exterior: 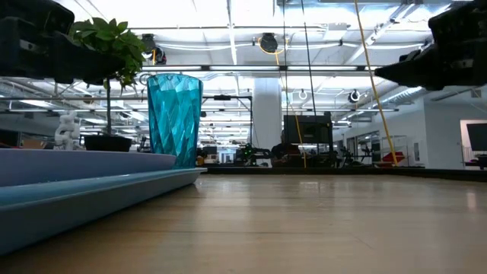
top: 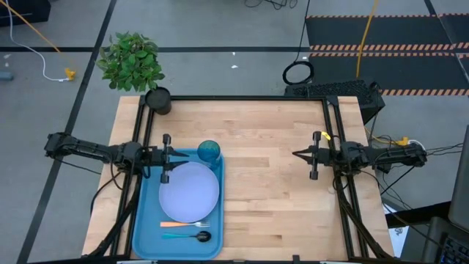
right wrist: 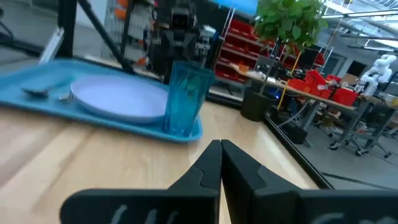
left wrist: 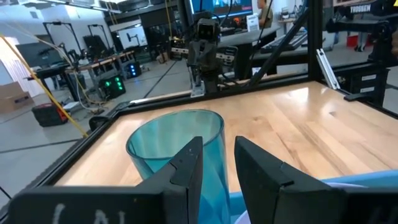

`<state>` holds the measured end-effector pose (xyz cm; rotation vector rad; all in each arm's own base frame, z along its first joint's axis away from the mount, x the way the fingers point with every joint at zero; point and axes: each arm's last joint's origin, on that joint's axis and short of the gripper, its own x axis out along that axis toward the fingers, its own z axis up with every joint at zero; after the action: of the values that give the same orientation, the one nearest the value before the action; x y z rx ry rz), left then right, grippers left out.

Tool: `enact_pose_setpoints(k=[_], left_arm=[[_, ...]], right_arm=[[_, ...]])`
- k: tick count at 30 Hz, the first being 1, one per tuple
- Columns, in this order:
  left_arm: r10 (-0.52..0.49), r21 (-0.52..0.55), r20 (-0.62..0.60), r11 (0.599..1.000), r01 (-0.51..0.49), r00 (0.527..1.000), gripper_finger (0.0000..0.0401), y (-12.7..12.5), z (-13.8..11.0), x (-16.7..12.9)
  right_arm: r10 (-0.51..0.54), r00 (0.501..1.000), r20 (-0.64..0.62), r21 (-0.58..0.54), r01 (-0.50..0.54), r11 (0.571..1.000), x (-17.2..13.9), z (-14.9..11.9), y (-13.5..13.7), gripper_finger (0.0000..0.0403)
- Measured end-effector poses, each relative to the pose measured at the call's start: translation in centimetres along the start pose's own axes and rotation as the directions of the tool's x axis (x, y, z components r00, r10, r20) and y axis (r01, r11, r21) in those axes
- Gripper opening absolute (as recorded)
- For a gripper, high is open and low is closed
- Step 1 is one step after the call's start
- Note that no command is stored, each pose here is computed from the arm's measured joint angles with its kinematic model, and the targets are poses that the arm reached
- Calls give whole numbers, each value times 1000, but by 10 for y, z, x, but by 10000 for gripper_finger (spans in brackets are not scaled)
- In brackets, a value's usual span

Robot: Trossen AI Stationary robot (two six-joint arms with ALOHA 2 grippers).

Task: Pick and place plate/cup/fork/spoon on tray
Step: Return to Home Position

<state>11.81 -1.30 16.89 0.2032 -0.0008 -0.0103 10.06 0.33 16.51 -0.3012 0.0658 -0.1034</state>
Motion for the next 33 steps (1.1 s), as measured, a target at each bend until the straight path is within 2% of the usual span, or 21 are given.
enact_pose_setpoints(k=[11,17,28,33], left_arm=[[3,-13,15,1000,-3,1000,97,0,2,0],[2,-17,15,1000,-2,1000,97,0,2,0],[-6,-33,18,999,7,1000,97,0,2,0],[-61,-33,28,998,62,998,97,-2,2,0]], right_arm=[[-17,998,56,25,16,1000,-5,3,-2,0],[56,996,68,52,-59,997,-5,3,0,0],[61,996,58,70,-65,995,-5,2,1,0],[59,996,60,89,-64,994,-4,2,1,0]])
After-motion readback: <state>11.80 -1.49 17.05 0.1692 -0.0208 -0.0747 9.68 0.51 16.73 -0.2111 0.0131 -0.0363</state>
